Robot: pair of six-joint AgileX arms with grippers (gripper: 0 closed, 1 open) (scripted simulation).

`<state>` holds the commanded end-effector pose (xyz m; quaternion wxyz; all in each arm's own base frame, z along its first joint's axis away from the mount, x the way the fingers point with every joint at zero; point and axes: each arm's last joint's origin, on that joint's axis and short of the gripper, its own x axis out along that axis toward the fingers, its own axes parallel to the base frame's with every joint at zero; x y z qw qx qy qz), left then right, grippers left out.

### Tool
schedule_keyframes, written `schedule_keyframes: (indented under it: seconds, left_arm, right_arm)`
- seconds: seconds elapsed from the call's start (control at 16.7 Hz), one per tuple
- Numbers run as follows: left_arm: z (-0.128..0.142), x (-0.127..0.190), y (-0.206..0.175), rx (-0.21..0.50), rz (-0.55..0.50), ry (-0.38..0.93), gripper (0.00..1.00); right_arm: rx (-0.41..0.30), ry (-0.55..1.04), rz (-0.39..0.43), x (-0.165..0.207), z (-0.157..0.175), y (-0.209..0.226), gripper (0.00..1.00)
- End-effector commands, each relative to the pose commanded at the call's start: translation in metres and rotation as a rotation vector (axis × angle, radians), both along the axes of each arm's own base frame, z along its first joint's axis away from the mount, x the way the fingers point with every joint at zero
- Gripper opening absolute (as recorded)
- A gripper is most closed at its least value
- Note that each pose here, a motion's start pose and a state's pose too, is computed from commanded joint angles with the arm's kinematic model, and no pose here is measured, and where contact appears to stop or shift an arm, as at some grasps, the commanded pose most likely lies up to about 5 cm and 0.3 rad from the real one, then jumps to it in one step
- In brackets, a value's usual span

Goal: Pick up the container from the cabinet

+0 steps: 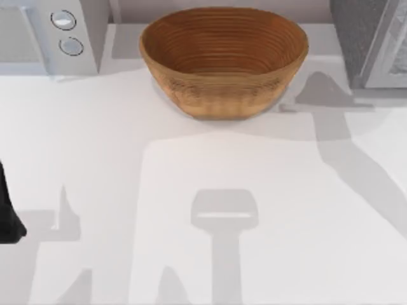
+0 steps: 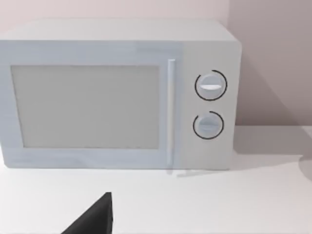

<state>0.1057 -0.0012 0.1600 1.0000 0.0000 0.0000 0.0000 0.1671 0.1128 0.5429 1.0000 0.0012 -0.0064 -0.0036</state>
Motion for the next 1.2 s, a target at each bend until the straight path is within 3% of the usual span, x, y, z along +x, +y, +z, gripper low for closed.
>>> schedule_keyframes:
  seconds: [0.3,0.54,1.2]
  left_arm:
    - [0.000,0.000,0.000,0.000,0.000,0.000,1.00]
    - [0.000,0.000,0.000,0.000,0.000,0.000,1.00]
    - [0.000,0.000,0.000,0.000,0.000,0.000,1.00]
  right_arm:
    - [0.004,-0.009,0.002,-0.011,-0.021,-0.023,0.00]
    - [-0.002,0.000,0.001,-0.025,-0.068,-0.050,0.00]
    - [-0.010,0.069,0.004,-0.059,-0.314,-0.104,0.00]
